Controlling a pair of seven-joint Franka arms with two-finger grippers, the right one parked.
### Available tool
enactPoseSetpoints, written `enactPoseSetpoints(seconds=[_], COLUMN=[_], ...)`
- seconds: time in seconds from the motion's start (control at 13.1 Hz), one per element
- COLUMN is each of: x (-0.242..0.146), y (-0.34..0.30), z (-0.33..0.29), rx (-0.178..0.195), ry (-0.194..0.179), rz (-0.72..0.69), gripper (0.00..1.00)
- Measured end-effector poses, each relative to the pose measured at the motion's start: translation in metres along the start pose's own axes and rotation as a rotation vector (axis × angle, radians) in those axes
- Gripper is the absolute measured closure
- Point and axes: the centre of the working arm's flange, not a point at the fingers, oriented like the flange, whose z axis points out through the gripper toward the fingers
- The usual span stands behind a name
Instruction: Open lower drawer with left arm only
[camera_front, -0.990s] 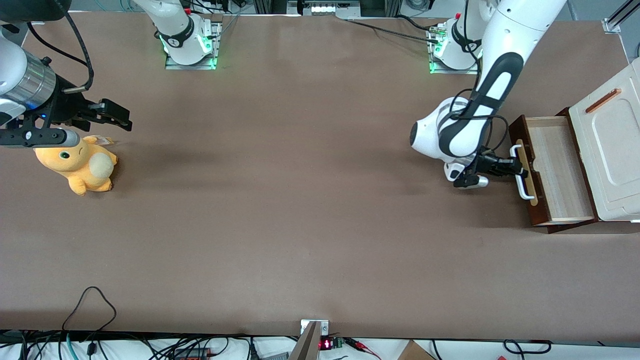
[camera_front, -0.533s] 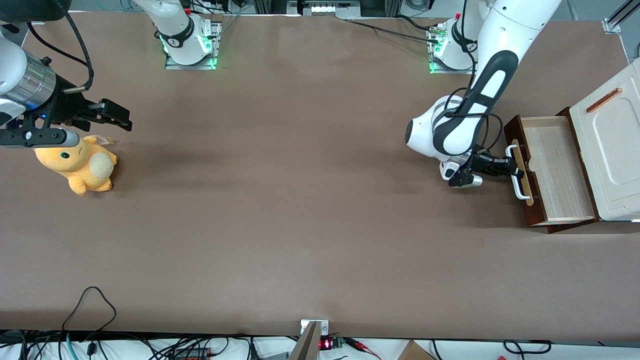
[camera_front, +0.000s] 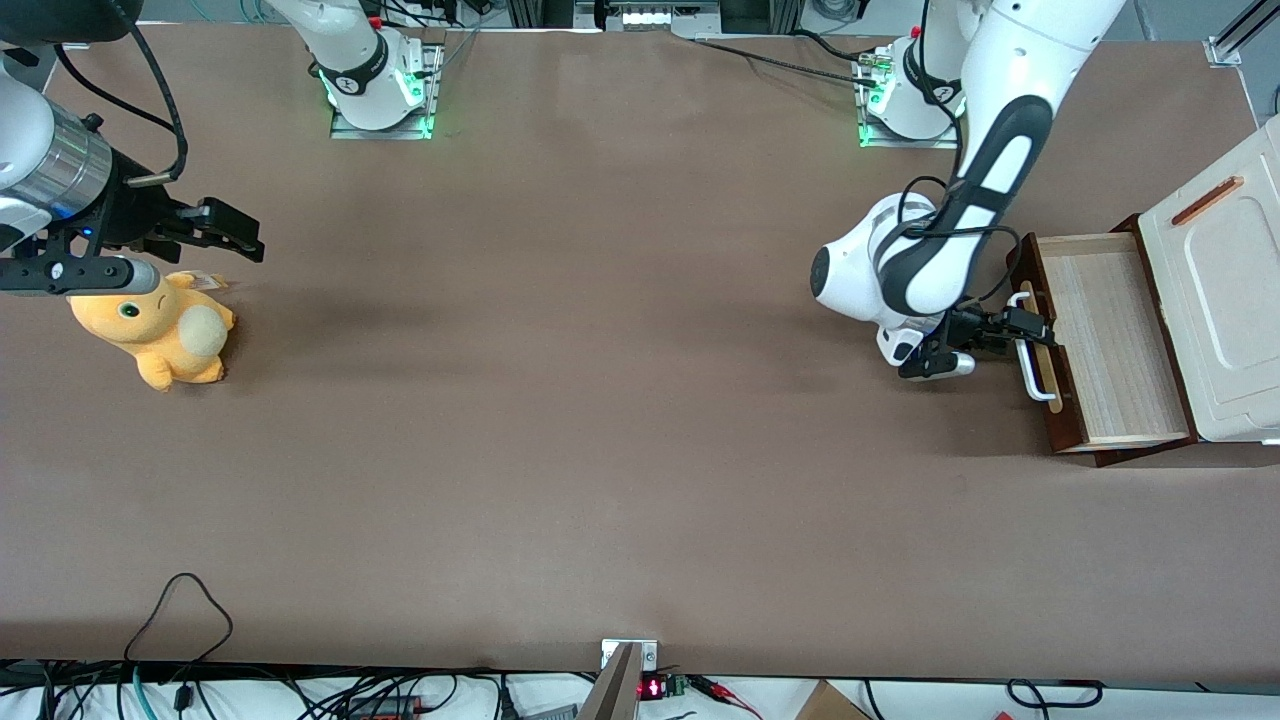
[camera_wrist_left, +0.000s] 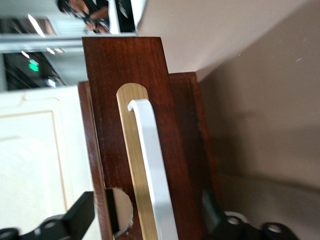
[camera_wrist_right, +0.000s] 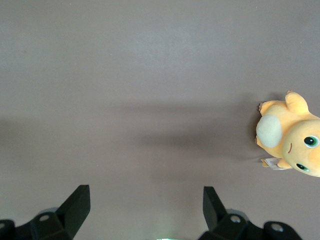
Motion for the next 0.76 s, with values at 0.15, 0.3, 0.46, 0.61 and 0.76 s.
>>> enactPoseSetpoints(seconds=[0.15,0.3,0.46,0.61,0.76], x=[0.006,0.012,0.016,0.021,0.024], y=[-0.029,-0.069,-0.118,-0.177,-0.235], z=[-0.020,-0.055,-0.090,-0.111,-0.112], rx=[-0.126,-0.263,-0.381,-0.536,-0.683], ry=[-0.081,-0.126,-0.121,-0.126,-0.116], rz=[-0.100,-0.186,-0.209,-0.215,-0.197], gripper=[0.00,0.00,0.00,0.00,0.00])
